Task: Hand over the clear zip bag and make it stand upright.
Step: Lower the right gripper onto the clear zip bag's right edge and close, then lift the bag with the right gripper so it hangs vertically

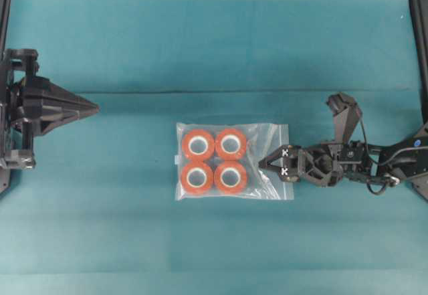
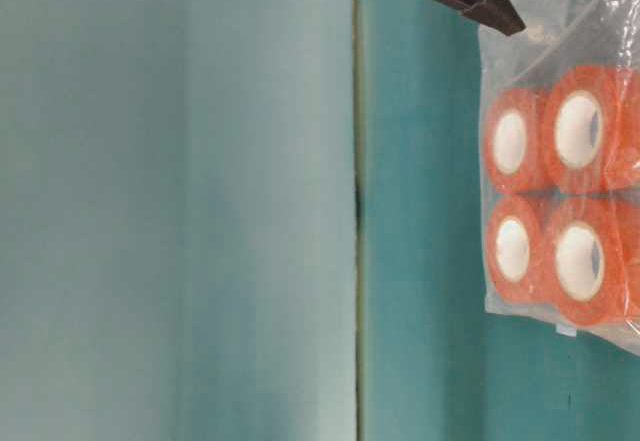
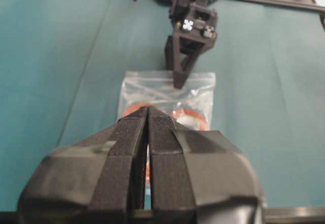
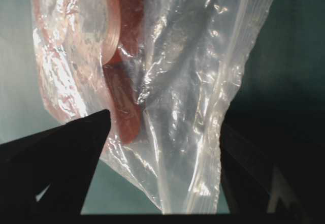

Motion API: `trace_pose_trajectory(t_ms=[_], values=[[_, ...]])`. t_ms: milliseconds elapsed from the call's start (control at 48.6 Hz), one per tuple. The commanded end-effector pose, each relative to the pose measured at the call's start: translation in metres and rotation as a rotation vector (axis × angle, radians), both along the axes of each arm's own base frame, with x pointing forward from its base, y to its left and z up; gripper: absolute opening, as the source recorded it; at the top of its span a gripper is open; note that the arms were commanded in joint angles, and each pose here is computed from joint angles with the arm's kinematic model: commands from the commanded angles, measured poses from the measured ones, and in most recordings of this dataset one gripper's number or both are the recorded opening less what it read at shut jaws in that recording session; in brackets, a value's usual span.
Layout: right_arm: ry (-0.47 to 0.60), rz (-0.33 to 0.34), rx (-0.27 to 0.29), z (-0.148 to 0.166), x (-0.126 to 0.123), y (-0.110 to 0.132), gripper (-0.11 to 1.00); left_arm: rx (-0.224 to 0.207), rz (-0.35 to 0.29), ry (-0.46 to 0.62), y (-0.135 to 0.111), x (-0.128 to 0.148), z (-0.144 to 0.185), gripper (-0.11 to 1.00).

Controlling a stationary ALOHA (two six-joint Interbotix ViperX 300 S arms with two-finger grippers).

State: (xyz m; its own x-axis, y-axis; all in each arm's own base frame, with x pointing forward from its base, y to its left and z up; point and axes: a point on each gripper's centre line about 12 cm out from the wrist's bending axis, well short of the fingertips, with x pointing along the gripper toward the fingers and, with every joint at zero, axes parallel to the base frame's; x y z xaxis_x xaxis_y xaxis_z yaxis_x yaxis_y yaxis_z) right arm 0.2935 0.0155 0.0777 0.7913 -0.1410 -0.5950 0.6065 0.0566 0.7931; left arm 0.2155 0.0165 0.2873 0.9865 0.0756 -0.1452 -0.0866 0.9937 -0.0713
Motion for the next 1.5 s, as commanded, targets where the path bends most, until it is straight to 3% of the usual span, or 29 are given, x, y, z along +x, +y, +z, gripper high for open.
trace_pose_trajectory(t_ms=[0,185,412,535,844,1091,1317,1482], values=[[-0.015,0.011,-0.006,0.001,0.002,0.003,0.90,0.004,0.003,-0.015,0.001,0.002,0.007,-0.01],[0.033,-0.002,0.008,-0.004,-0.004,-0.001,0.76,0.004,0.003,-0.015,0.001,0.002,0.007,-0.01],[0.092,-0.026,0.020,-0.010,-0.014,-0.011,0.25,0.006,0.002,-0.015,0.001,0.002,0.007,-0.01],[0.095,-0.031,0.013,-0.011,-0.015,-0.014,0.05,0.004,0.003,-0.018,0.001,0.002,0.007,-0.01],[0.051,-0.020,-0.011,0.003,-0.002,-0.019,0.03,0.005,0.003,-0.021,0.001,0.001,0.008,-0.01],[0.037,0.119,-0.078,0.047,0.020,-0.024,0.03,0.004,0.003,-0.026,0.001,0.001,0.009,-0.01],[0.116,0.354,-0.236,0.114,0.048,-0.042,0.03,-0.002,0.003,-0.019,0.001,0.002,0.008,-0.01],[0.205,0.536,-0.306,0.150,0.064,-0.045,0.03,-0.071,0.013,-0.010,0.001,0.003,0.006,-0.01]])
